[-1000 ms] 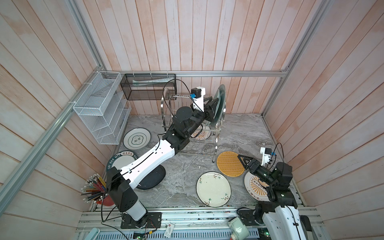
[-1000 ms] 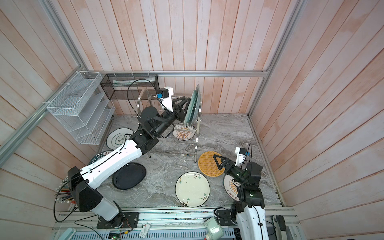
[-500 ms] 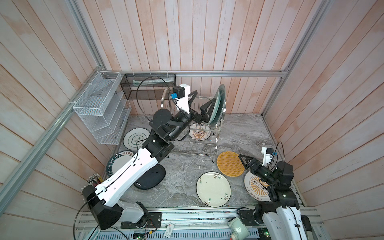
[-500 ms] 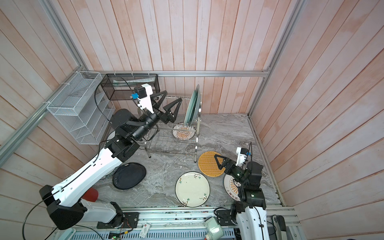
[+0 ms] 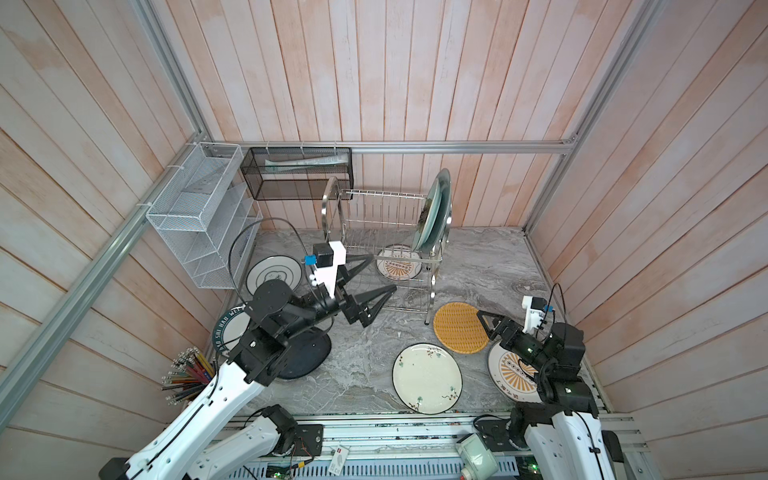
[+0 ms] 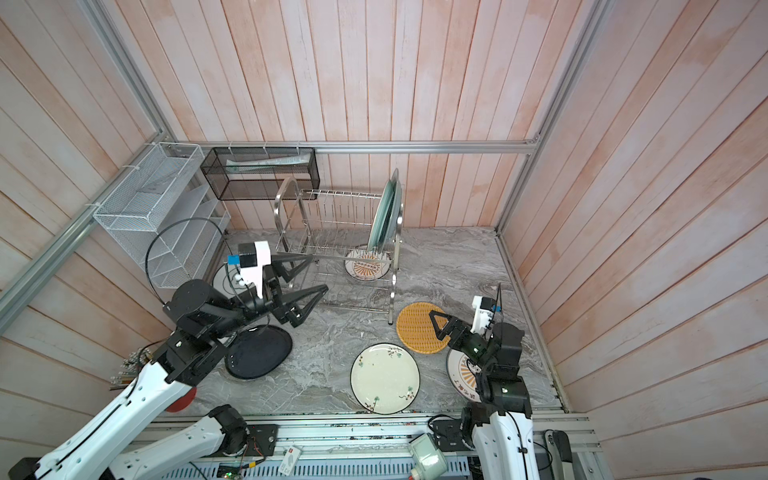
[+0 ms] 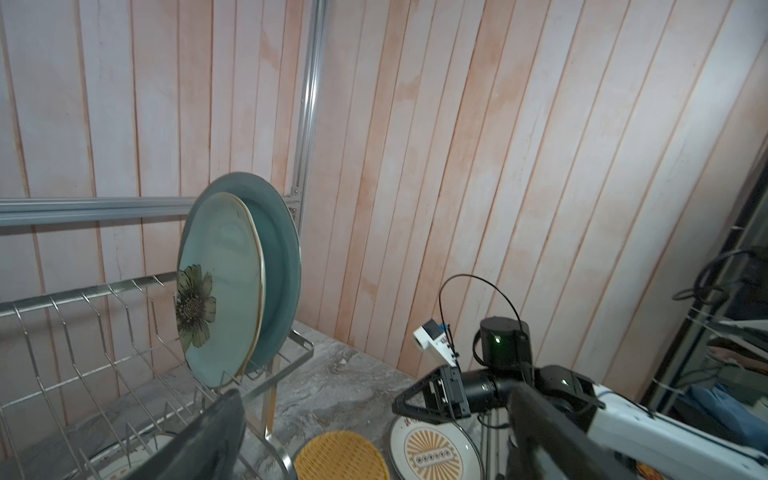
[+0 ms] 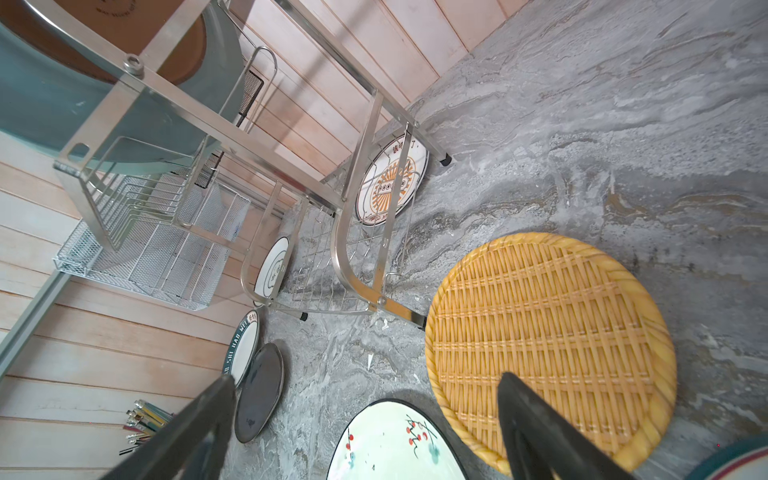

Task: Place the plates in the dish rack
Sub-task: 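Open the left gripper and withdraw it from the rack toward the robot, then grasp the rim of the woven bamboo mat with the right gripper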

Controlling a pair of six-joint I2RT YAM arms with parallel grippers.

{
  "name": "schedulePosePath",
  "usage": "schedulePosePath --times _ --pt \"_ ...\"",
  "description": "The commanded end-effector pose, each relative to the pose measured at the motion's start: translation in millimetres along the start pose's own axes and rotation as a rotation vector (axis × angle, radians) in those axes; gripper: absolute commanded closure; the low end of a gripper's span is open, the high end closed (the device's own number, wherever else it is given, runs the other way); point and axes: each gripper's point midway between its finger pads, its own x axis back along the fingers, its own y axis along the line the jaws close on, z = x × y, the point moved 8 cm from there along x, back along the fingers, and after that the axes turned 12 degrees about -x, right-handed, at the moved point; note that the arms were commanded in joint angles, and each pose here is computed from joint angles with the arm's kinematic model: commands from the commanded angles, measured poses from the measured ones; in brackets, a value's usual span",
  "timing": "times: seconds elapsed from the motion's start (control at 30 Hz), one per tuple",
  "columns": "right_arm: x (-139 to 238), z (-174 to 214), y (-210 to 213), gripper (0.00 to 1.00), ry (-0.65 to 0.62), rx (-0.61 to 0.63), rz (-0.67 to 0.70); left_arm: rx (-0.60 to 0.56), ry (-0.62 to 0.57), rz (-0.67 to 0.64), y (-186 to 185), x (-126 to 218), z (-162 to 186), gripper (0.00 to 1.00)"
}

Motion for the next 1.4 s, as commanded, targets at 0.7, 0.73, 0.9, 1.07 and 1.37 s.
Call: schedulePosePath --times 0.7,0.73,0.9,1.07,1.37 --pt "-38 13 -91 0.02 -0.055 -0.154 0.28 0.171 0.396 0.01 -17 37 136 0.0" --pt "-37 10 -90 0.02 -0.068 -0.148 0.291 0.169 0.393 0.011 -17 38 136 0.0" --pt "-40 -4 -86 0.02 -0.125 -0.09 0.31 0.151 0.356 -0.004 -18 43 131 0.0" --pt "-54 -20 -91 0.05 -0.082 -0.05 0.374 0.154 0.358 -0.003 -19 44 132 0.0" --pt "-83 -37 -99 0.13 0.083 0.021 0.46 0.151 0.347 0.008 -21 45 129 0.0"
